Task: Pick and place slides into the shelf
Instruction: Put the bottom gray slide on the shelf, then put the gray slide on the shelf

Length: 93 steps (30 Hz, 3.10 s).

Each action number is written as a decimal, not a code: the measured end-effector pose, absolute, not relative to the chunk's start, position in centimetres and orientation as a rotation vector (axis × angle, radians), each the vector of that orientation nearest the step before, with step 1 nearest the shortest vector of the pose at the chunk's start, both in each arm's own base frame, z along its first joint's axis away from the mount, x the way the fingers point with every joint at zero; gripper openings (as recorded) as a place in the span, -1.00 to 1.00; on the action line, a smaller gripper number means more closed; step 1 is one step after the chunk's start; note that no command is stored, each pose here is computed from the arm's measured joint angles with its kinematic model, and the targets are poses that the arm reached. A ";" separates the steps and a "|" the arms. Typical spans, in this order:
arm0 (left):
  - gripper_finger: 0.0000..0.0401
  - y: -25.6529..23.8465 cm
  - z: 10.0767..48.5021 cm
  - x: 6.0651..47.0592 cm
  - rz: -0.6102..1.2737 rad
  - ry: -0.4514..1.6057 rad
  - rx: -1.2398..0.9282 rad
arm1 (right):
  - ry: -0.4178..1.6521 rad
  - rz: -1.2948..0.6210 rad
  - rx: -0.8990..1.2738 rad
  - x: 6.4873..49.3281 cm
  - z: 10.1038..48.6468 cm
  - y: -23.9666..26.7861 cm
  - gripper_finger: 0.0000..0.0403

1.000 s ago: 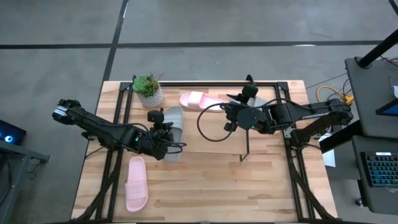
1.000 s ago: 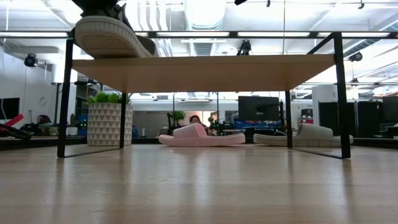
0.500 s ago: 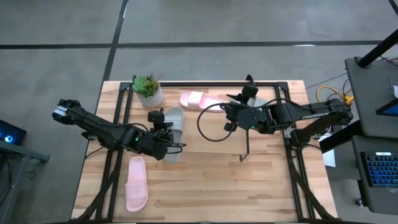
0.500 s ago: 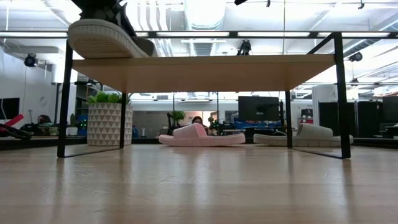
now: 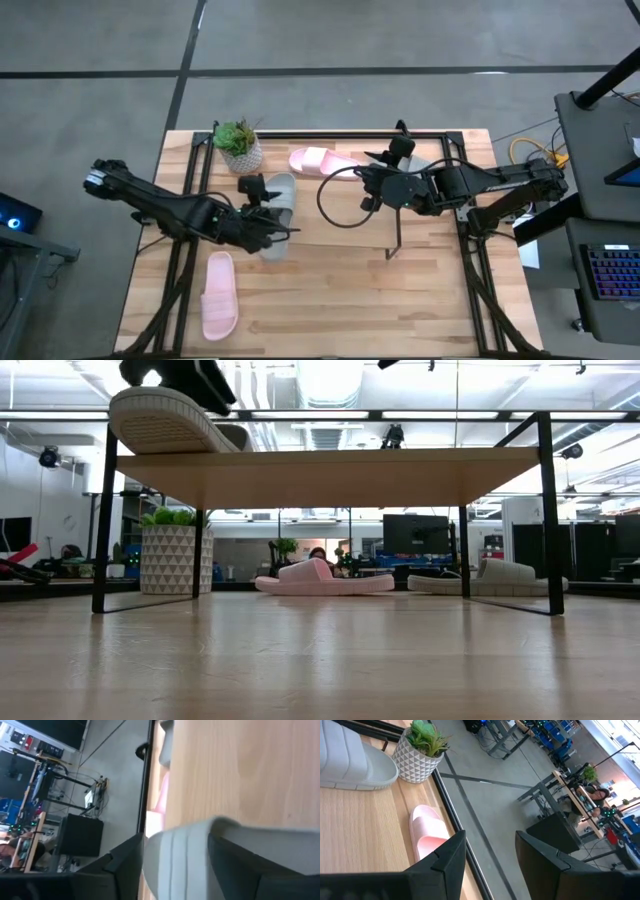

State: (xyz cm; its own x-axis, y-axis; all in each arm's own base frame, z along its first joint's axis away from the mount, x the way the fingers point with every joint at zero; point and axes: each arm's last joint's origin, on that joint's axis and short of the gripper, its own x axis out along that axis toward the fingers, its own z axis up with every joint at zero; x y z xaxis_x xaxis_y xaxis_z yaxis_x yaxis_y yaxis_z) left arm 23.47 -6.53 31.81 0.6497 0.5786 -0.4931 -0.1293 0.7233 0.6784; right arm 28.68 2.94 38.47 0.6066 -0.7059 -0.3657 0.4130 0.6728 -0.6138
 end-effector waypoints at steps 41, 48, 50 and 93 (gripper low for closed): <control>0.04 -2.3 32.7 11.8 0.423 0.316 0.311 | 0.204 -0.937 0.138 9.2 29.9 -1.6 -0.58; 0.04 -2.2 32.7 11.7 0.428 0.311 0.308 | 0.244 -0.913 0.294 9.0 27.4 -1.5 -0.28; 0.04 -2.2 32.7 11.6 0.428 0.308 0.306 | 0.267 -0.947 0.383 8.7 26.4 -1.6 -0.19; 0.04 -2.1 32.7 11.5 0.422 0.315 0.346 | 0.358 -1.106 0.747 9.3 19.3 -4.8 0.00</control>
State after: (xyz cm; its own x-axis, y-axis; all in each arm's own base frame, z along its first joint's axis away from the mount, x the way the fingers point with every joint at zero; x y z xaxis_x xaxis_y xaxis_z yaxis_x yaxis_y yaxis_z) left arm 11.51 -2.13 32.70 0.8658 0.4474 -0.2242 -0.3418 0.8559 0.3880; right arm 9.26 -4.78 19.34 0.4249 -0.6728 -0.6057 0.9000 0.2419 0.3627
